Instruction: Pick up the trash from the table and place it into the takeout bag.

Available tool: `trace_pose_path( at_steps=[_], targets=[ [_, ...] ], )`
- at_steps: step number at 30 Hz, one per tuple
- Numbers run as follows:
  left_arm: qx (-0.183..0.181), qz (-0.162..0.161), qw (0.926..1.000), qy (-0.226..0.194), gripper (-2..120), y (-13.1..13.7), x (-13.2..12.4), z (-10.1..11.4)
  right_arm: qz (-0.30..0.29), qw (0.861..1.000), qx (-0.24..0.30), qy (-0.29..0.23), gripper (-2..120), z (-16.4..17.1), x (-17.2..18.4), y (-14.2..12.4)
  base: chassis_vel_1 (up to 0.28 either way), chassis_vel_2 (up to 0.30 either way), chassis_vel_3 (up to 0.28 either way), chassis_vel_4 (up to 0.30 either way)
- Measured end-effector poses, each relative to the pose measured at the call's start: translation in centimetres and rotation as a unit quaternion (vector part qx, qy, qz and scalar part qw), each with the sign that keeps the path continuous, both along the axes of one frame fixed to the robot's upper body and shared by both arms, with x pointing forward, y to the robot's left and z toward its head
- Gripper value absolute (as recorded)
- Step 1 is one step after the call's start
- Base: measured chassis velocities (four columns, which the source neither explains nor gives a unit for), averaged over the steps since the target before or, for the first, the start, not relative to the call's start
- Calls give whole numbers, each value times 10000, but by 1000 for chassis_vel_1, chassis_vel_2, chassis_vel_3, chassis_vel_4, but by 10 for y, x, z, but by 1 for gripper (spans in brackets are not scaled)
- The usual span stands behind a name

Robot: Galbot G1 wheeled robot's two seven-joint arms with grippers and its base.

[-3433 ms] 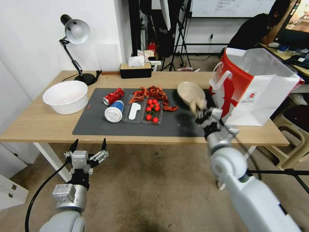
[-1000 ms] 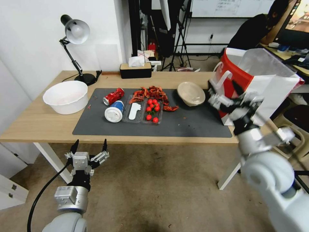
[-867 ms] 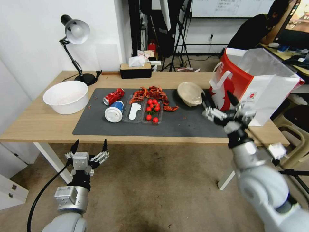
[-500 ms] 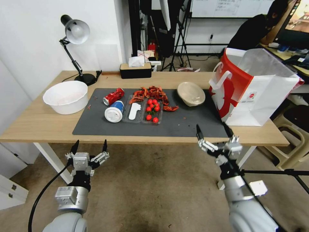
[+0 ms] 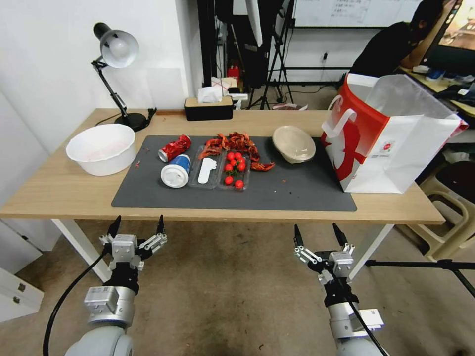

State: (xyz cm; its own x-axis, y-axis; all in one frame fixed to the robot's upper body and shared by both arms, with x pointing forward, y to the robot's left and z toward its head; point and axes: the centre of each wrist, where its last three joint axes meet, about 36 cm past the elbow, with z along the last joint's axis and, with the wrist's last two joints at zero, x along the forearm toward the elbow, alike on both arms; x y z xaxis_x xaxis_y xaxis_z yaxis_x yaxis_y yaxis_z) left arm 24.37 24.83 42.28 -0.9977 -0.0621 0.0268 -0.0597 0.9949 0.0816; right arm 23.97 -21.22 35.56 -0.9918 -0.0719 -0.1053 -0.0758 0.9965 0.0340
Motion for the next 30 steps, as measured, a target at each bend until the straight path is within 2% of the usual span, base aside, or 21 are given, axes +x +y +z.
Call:
trace_pose_path(
  at_steps=[11,18,24,30],
  targets=[
    [17,-6,10000,-9,100,1,0,0,-327,9990,275,-100,100,25,25,3,0,0,0,0],
    [11,-21,10000,-32,100,0,-1,-1,-589,9920,1112,128,100,64,74,-1,0,0,0,0],
    [6,-23,10000,-33,100,0,0,-1,-596,9888,1350,237,99,69,91,-4,0,0,0,0],
    [-6,-25,10000,-41,100,-1,0,-2,-553,9794,1890,455,99,78,121,-6,0,0,0,0]
  ],
)
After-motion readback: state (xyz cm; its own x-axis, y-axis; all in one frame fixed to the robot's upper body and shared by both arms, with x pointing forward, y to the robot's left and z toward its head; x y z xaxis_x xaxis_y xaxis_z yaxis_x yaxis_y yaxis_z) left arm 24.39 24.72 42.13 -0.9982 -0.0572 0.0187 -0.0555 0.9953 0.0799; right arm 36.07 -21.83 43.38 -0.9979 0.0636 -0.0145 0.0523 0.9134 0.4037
